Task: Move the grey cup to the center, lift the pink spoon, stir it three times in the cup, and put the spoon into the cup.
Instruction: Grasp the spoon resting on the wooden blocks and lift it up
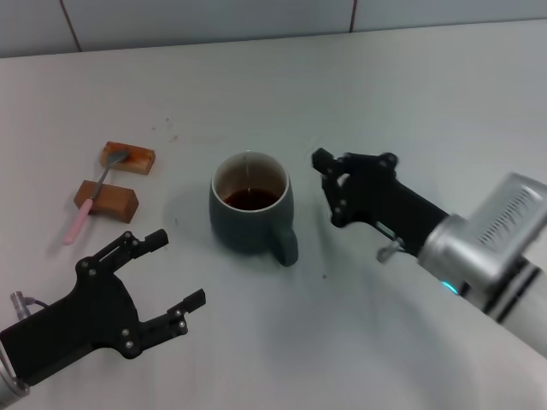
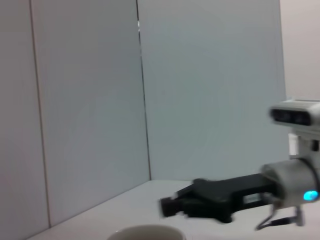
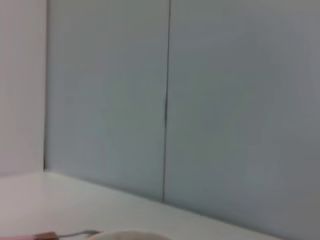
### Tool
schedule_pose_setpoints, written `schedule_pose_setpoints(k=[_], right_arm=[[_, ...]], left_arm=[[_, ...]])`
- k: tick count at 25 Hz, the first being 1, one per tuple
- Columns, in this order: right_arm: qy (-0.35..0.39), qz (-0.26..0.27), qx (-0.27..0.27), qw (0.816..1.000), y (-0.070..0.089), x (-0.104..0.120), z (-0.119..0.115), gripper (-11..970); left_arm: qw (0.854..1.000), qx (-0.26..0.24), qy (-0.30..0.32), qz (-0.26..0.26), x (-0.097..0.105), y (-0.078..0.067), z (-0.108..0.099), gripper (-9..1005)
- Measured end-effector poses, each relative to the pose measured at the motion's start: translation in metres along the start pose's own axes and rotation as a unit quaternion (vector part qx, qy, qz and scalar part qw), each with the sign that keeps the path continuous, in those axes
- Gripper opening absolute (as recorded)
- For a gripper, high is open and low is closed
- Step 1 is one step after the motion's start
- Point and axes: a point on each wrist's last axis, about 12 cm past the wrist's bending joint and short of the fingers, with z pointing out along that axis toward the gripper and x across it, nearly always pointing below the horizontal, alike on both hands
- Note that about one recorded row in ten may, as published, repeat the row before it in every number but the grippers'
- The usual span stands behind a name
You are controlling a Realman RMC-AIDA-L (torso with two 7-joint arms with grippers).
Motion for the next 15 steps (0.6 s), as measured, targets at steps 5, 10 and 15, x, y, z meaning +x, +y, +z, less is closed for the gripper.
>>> schedule_pose_setpoints(k=[5,10,15], right_arm=[[-0.067,-0.011,-0.028,0.997,0.015,0.005,-0.056,56],[-0.095,0.004,-0.024,0.995,0.036,0.011,-0.098,61],[-0.093,-0.035,-0.048,0.994,0.047,0.014,-0.103,251]], left_arm=[[1.000,-0.011,-0.002,-0.002,0.001,0.000,-0.002,840],[0.999,-0.038,-0.009,-0.009,0.002,0.000,-0.005,840],[0.996,-0.075,-0.027,-0.028,0.003,-0.002,-0.008,840]])
